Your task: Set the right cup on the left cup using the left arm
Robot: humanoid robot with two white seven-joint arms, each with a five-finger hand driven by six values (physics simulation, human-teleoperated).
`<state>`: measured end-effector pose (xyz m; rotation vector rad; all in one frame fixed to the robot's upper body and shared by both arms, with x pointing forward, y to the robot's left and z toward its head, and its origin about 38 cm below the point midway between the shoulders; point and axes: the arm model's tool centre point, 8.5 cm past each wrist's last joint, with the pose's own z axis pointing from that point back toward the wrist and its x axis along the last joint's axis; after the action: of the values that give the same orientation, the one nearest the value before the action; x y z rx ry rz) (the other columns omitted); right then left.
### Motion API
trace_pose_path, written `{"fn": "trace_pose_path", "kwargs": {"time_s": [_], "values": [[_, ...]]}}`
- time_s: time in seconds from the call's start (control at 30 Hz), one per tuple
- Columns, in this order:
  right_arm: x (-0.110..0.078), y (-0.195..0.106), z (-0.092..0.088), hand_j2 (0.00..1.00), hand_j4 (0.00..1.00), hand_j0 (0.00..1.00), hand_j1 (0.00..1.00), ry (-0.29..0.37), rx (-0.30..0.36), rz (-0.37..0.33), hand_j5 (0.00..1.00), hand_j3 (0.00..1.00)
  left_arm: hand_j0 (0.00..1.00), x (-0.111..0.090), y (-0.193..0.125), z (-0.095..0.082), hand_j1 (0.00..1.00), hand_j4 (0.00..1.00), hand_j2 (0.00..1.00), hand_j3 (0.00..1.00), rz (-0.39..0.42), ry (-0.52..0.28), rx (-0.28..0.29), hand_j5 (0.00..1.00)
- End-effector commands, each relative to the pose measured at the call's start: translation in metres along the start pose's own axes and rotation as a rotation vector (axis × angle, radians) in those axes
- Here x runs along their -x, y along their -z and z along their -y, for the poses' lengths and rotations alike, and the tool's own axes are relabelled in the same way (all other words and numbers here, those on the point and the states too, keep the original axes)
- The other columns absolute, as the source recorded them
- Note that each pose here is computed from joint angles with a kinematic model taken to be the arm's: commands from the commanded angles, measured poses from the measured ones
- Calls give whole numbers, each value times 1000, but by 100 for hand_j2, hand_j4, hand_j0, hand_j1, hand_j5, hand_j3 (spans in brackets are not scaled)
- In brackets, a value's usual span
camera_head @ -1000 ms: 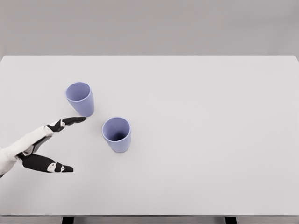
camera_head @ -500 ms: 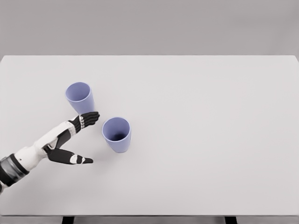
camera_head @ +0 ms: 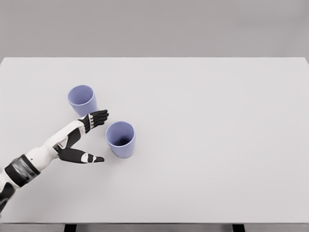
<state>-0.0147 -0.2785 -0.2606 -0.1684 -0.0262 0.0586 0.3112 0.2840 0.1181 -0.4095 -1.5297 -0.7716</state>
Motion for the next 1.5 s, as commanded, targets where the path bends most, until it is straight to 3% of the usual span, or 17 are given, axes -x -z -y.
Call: {"fn": "trace_pose_path", "kwargs": {"time_s": [0.0, 0.3, 0.43, 1.47], "values": [[0, 0, 0, 100, 100, 100, 100, 0, 0, 0, 100, 100, 100, 1, 2, 2, 100, 100, 100, 100, 2, -8, -3, 100], [0, 0, 0, 100, 100, 100, 100, 0, 2, 0, 100, 100, 100, 2, 12, 5, 100, 100, 100, 100, 0, -9, 13, 100], [0, 0, 0, 100, 100, 100, 100, 0, 0, 0, 100, 100, 100, 2, 17, 9, 100, 100, 100, 100, -10, 44, 17, 100], [0, 0, 0, 100, 100, 100, 100, 0, 0, 0, 100, 100, 100, 4, 48, 15, 100, 100, 100, 100, 17, 46, 26, 100]]}}
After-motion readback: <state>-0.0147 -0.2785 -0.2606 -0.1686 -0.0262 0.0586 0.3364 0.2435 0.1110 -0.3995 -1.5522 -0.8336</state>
